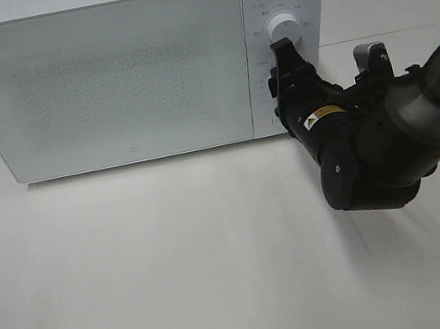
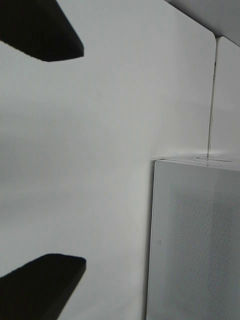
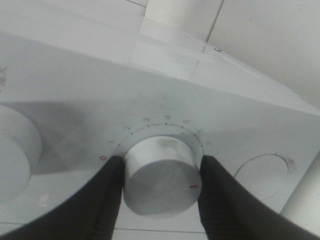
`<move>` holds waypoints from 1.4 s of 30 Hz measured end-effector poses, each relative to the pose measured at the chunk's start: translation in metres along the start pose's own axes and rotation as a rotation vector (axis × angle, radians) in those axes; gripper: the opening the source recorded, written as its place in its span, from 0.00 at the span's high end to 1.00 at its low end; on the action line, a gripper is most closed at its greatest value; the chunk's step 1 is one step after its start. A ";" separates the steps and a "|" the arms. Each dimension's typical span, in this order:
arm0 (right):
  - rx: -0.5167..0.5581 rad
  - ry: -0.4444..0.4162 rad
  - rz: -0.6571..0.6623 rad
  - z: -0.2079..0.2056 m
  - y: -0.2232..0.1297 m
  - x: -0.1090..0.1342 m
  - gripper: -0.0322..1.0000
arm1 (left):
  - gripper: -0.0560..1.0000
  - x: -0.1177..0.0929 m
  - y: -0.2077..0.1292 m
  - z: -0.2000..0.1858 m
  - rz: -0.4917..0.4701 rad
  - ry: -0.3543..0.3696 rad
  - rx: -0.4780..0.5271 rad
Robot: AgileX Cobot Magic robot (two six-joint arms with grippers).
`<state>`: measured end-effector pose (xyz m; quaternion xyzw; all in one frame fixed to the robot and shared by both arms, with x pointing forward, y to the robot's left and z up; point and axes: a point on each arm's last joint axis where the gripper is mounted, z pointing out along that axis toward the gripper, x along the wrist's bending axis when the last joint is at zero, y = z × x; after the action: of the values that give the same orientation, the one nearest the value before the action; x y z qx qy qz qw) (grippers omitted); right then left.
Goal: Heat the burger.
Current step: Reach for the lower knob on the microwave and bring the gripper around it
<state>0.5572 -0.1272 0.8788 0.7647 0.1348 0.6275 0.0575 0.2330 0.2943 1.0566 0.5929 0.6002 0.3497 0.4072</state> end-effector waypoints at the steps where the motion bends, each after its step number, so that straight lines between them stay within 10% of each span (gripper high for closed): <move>1: 0.000 0.000 0.000 0.000 0.000 0.000 0.57 | 0.01 0.000 0.000 0.000 0.000 0.000 0.000; 12: -0.007 -0.001 0.273 0.000 0.001 0.000 0.57 | 0.01 0.000 0.000 0.000 0.000 0.000 0.000; 42: -0.029 -0.008 0.243 0.000 0.001 0.000 0.57 | 0.01 0.000 0.000 0.000 0.001 0.001 0.000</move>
<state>0.5571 -0.1283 0.8788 0.7771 0.0319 0.6285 -0.0072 0.2330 0.2943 1.0566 0.5929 0.6003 0.3501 0.4069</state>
